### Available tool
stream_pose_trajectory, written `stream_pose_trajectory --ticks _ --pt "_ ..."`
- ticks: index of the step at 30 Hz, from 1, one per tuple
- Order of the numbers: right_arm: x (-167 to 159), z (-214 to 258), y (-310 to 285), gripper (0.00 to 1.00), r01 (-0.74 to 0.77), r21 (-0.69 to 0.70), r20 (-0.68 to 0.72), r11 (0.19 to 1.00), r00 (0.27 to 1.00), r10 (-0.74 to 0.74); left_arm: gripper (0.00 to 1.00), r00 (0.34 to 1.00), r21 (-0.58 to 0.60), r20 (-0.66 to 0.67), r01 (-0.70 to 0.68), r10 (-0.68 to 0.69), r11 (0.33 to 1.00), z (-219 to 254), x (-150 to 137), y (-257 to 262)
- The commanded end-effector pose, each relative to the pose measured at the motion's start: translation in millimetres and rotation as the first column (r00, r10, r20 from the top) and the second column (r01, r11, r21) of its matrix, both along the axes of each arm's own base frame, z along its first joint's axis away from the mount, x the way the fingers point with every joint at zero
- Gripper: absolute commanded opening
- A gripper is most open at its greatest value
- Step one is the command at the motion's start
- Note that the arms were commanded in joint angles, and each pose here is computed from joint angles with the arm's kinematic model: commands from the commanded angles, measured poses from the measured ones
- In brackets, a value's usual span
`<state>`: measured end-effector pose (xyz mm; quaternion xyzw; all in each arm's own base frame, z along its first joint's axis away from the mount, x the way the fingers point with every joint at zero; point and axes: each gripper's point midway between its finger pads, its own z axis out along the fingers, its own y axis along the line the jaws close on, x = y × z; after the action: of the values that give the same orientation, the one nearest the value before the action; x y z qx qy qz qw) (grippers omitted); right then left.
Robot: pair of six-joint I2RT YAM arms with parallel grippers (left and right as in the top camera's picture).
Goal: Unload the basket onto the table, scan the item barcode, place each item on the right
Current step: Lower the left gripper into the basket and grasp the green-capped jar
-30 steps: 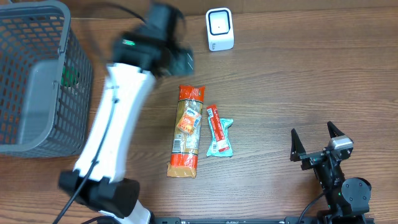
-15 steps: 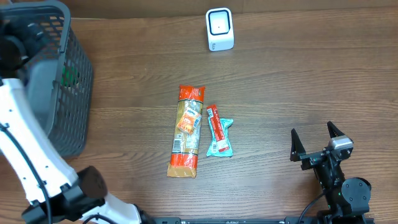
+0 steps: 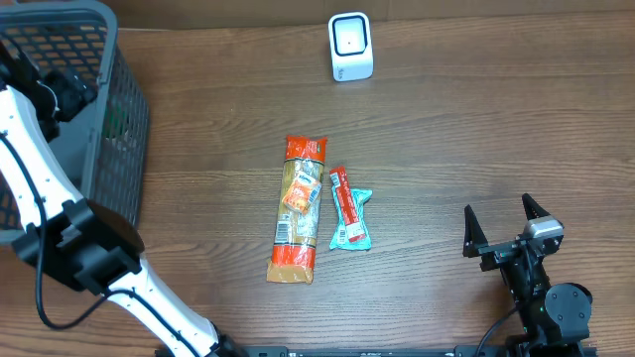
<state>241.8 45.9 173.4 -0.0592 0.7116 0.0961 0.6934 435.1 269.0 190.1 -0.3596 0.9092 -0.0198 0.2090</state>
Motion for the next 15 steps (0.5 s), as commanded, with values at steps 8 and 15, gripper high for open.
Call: stream_pose_trajectory --ticks 8,15 --pt "0 -2 -1 1.0 0.007 0.009 0.0 1.0 1.0 -0.007 0.94 0.993 -0.055 -0.068 0.095 -0.098 0.994 -61 18 -4" --pt "0 -2 -1 1.0 0.007 0.009 0.0 1.0 1.0 -0.007 0.94 0.992 -0.08 -0.061 0.105 -0.11 0.991 -74 23 -6"
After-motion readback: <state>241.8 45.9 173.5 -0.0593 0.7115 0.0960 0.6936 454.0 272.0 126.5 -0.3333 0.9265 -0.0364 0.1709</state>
